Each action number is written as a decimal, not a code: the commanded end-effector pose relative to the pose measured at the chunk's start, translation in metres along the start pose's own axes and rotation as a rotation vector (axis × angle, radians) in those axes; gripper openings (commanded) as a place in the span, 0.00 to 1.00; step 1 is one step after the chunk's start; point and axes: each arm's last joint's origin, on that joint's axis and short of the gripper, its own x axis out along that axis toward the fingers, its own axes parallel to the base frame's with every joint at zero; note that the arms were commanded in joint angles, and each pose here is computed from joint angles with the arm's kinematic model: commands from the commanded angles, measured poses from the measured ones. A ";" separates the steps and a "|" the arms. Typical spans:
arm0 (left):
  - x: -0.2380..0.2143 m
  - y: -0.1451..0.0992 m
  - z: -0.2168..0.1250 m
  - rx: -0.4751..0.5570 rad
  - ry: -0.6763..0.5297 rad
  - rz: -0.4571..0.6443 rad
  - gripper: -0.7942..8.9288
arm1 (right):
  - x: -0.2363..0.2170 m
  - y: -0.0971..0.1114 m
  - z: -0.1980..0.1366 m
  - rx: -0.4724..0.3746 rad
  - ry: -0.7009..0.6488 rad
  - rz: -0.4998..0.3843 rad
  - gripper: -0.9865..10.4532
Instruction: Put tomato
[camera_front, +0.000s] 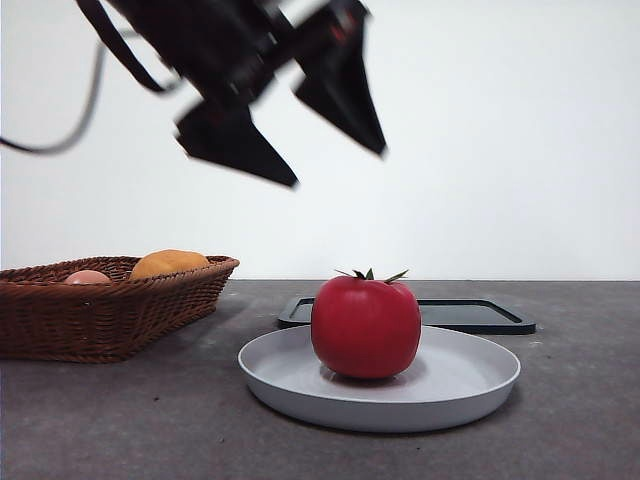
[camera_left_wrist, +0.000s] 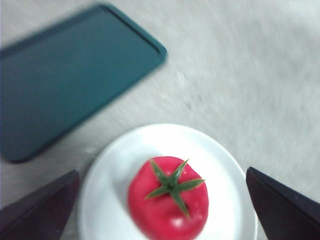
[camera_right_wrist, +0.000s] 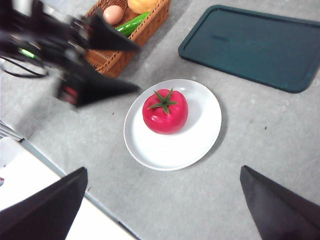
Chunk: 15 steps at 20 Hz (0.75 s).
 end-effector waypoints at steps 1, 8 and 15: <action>-0.029 0.002 0.015 -0.036 -0.069 0.020 0.63 | -0.002 0.001 0.006 -0.033 -0.033 0.000 0.51; -0.117 0.015 0.008 -0.095 -0.078 0.081 0.63 | 0.010 -0.004 0.014 -0.016 0.000 0.002 0.51; -0.157 0.004 -0.022 -0.107 0.101 -0.108 0.63 | 0.028 -0.013 0.023 -0.003 0.056 0.029 0.51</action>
